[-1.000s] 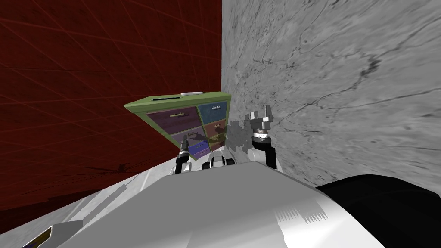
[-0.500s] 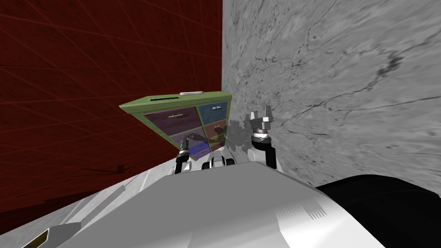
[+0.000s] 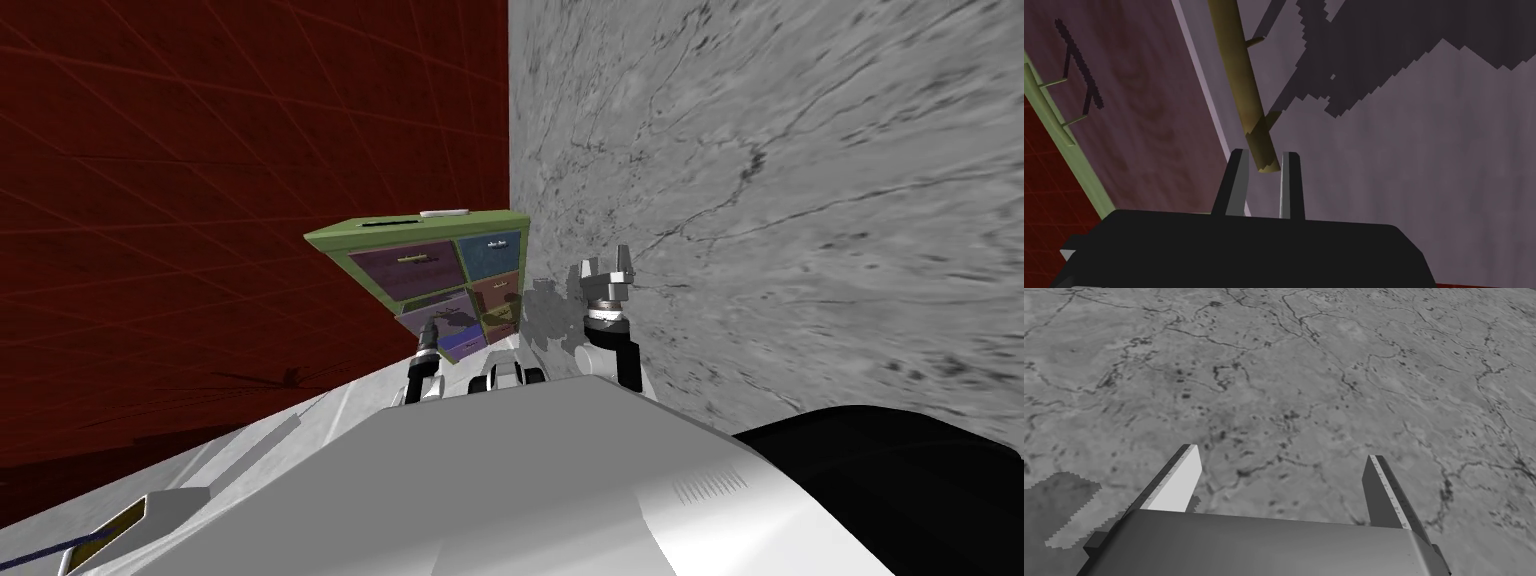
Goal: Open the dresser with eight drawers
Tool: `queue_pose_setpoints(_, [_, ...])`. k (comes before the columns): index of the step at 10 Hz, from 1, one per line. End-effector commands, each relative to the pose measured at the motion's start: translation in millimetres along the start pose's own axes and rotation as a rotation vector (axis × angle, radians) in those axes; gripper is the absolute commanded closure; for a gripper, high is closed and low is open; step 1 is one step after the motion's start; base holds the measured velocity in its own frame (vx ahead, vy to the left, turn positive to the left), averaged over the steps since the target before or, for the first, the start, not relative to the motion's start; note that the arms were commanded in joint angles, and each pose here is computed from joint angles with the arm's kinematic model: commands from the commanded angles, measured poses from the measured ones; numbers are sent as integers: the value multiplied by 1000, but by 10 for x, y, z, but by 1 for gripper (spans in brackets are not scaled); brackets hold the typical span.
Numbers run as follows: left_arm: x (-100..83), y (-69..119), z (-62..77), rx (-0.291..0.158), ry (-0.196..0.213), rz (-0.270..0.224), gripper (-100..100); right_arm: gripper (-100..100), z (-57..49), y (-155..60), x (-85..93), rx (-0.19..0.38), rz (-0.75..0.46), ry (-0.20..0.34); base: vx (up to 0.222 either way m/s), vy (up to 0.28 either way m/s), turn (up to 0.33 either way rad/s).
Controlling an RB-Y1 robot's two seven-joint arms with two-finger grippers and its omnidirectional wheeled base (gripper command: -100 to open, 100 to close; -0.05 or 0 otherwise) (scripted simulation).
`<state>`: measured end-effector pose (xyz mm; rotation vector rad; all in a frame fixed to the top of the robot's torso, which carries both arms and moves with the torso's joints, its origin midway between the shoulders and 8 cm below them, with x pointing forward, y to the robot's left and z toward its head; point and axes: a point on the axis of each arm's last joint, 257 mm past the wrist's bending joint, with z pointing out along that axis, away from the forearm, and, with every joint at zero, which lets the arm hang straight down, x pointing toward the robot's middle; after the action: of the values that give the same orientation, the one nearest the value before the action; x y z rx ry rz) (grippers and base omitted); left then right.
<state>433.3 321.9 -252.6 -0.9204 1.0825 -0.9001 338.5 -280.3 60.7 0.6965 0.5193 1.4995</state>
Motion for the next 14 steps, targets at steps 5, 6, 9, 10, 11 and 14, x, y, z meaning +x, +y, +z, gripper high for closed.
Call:
queue_pose_setpoints(5, [-23,-110,7,-3,2,-1,-100,0,0,0,0,0,0,0,-143,-62,9])
queue_pose_setpoints(6, [-43,-152,43,-4,1,-1,-100,0,0,0,0,0,0,0,-26,3,-25])
queue_pose_setpoints(9, [-101,-281,144,-5,-3,-2,-100,0,-1,0,-1,0,0,0,-5,16,-13])
queue_pose_setpoints(10, [-121,-325,176,-6,-4,-3,-100,0,-1,0,-1,0,0,0,-15,2,-10])
queue_pose_setpoints(11, [-140,-370,207,-6,-5,-4,-100,0,-1,0,-1,0,0,0,-25,-3,-11])
queue_pose_setpoints(14, [-178,-443,244,-5,-7,-4,-100,0,-1,0,-1,0,0,0,-23,-4,-9])
